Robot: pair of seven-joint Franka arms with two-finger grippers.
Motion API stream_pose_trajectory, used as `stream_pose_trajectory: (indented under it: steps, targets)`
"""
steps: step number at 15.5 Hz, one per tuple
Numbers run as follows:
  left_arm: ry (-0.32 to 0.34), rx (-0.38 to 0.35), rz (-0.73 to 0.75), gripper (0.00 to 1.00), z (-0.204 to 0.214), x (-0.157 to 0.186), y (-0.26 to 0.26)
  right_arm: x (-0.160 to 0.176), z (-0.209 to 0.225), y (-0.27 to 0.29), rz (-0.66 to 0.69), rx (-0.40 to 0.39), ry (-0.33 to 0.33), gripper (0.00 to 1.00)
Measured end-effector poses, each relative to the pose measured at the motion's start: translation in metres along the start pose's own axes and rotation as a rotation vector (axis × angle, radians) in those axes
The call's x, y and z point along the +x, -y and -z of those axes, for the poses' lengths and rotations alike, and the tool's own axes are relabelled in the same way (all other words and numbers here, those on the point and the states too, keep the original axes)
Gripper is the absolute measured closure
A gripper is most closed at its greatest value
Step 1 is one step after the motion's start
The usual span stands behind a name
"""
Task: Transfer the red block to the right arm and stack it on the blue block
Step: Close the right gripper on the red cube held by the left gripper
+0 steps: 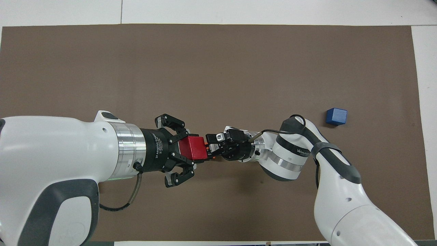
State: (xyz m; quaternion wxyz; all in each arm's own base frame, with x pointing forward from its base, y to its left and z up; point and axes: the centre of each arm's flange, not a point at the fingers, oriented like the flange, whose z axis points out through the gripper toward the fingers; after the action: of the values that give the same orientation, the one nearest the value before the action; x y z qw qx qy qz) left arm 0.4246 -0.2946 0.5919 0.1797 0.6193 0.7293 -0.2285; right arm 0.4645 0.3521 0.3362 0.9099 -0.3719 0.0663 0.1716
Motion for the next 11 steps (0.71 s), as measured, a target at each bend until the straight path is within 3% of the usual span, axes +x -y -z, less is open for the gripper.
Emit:
stream_pose_trajectory:
  steps: [1,5,8,11]
  targets:
    - [0.000,0.000,0.000,0.45,0.000,0.000,0.000,0.000,-0.002,0.002,0.001,-0.006,-0.006,0.19]
    - [-0.006,0.003,0.006,0.45,-0.002,0.004,0.002,-0.004,-0.015,-0.003,0.001,0.000,-0.008,0.20]
    - [0.003,0.000,0.028,0.45,-0.001,0.006,0.002,-0.004,-0.018,-0.005,0.004,-0.009,-0.026,0.41]
    - [0.017,-0.007,0.043,0.45,0.003,0.008,-0.001,-0.004,-0.022,0.001,0.000,-0.032,-0.048,0.41]
